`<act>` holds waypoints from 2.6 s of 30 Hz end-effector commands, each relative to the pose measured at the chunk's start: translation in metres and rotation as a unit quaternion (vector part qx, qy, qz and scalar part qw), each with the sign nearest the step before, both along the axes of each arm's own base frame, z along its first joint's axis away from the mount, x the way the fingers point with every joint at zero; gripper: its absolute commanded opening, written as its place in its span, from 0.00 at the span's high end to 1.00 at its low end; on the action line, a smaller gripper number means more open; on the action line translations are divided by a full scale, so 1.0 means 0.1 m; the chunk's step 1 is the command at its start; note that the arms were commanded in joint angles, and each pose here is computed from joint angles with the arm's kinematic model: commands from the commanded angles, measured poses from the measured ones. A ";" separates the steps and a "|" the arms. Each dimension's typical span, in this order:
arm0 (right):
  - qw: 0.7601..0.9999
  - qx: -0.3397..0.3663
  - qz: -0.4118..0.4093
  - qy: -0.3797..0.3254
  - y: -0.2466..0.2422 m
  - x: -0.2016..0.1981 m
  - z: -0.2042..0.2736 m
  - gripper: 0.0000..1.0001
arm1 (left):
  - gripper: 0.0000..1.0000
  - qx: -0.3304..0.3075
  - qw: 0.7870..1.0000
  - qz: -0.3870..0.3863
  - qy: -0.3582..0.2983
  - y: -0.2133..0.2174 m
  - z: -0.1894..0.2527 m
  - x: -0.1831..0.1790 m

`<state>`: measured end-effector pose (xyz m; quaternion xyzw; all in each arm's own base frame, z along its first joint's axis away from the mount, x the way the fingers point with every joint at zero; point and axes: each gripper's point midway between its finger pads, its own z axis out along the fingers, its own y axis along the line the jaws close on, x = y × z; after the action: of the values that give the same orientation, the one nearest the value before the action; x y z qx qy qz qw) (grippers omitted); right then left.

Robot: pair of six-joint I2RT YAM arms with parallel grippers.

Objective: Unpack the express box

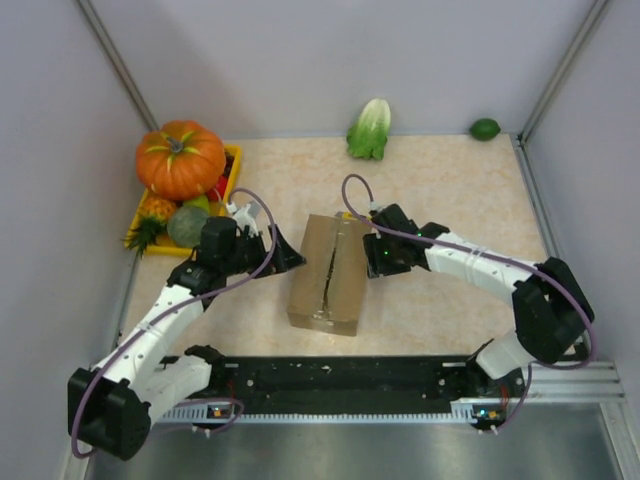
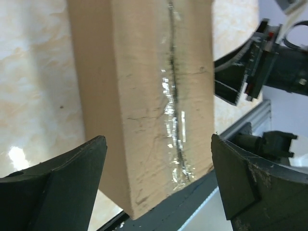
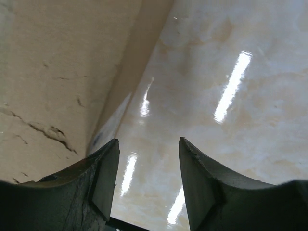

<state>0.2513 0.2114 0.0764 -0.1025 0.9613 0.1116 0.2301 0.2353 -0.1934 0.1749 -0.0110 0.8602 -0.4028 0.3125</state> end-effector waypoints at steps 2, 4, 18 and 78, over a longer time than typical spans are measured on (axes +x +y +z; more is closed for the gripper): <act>0.996 0.062 0.044 -0.044 0.59 0.22 0.26 0.47 | 0.06 0.049 0.997 0.060 0.018 0.23 -0.26 -0.01; 0.995 0.068 0.047 -0.053 0.75 0.27 0.27 0.47 | 0.05 0.054 0.996 0.068 0.009 0.27 -0.27 -0.02; 0.989 0.029 0.055 -0.136 1.04 0.80 0.57 0.35 | 0.02 0.160 0.979 0.125 -0.030 0.69 -0.21 0.08; 0.990 -0.085 0.117 0.000 -0.03 1.60 -0.64 0.67 | 0.02 0.215 0.958 0.167 -0.086 0.90 0.25 0.54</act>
<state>0.4366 0.2227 0.0274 -0.2400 0.9337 0.0978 0.2472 0.2735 -0.1003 0.1713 -0.0603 0.9026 -0.1379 0.4034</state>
